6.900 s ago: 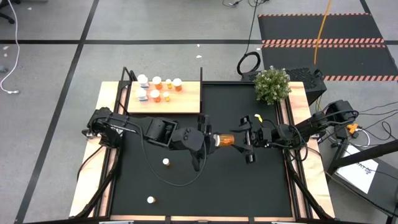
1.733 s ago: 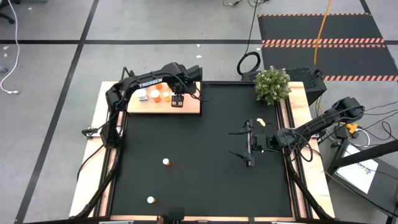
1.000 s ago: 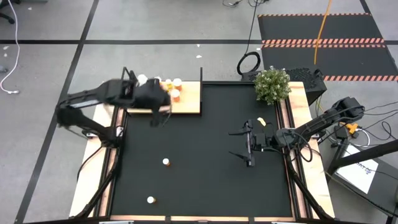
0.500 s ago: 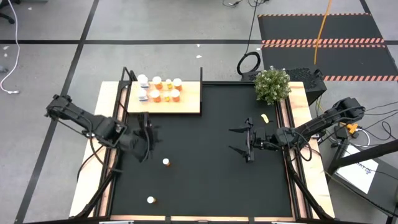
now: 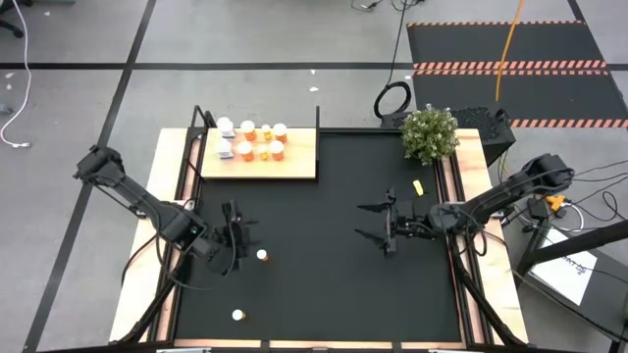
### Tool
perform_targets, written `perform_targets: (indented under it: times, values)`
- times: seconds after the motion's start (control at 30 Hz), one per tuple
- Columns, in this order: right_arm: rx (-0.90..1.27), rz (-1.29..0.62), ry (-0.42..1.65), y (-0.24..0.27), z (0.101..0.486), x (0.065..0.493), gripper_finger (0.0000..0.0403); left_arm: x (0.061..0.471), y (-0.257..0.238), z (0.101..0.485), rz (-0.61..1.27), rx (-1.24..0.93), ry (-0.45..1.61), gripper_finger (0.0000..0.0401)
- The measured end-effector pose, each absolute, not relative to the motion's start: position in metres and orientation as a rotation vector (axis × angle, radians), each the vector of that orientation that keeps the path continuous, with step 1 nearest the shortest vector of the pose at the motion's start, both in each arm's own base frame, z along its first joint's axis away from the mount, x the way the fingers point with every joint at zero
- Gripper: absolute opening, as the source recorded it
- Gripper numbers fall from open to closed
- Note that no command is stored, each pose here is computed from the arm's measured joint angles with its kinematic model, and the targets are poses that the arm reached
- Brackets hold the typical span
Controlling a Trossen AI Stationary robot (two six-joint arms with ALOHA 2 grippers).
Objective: Pick and place medicine bottles onto shelf by color
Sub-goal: Put the small orange pill bottle on the shelf
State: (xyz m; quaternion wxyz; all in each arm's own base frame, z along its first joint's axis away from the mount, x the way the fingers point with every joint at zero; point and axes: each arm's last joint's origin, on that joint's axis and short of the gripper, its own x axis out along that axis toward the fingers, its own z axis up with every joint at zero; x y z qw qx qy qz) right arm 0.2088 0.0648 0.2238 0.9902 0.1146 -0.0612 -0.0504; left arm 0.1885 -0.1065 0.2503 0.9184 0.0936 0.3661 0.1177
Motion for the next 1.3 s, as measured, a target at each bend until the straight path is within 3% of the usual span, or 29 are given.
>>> perform_targets:
  times: [0.53,0.9,1.3]
  values:
    - [0.234,-0.086,-0.041,0.074,0.205,0.217,0.0329,0.167,-0.114,0.183,0.176,0.083,0.758,0.0241]
    - [0.233,-0.084,-0.044,0.074,0.205,0.217,0.0329,0.144,-0.122,0.139,0.058,-0.082,0.643,0.0241]
    - [0.213,-0.084,-0.039,0.074,0.205,0.217,0.0329,0.150,-0.132,0.110,0.045,-0.054,0.660,0.0241]
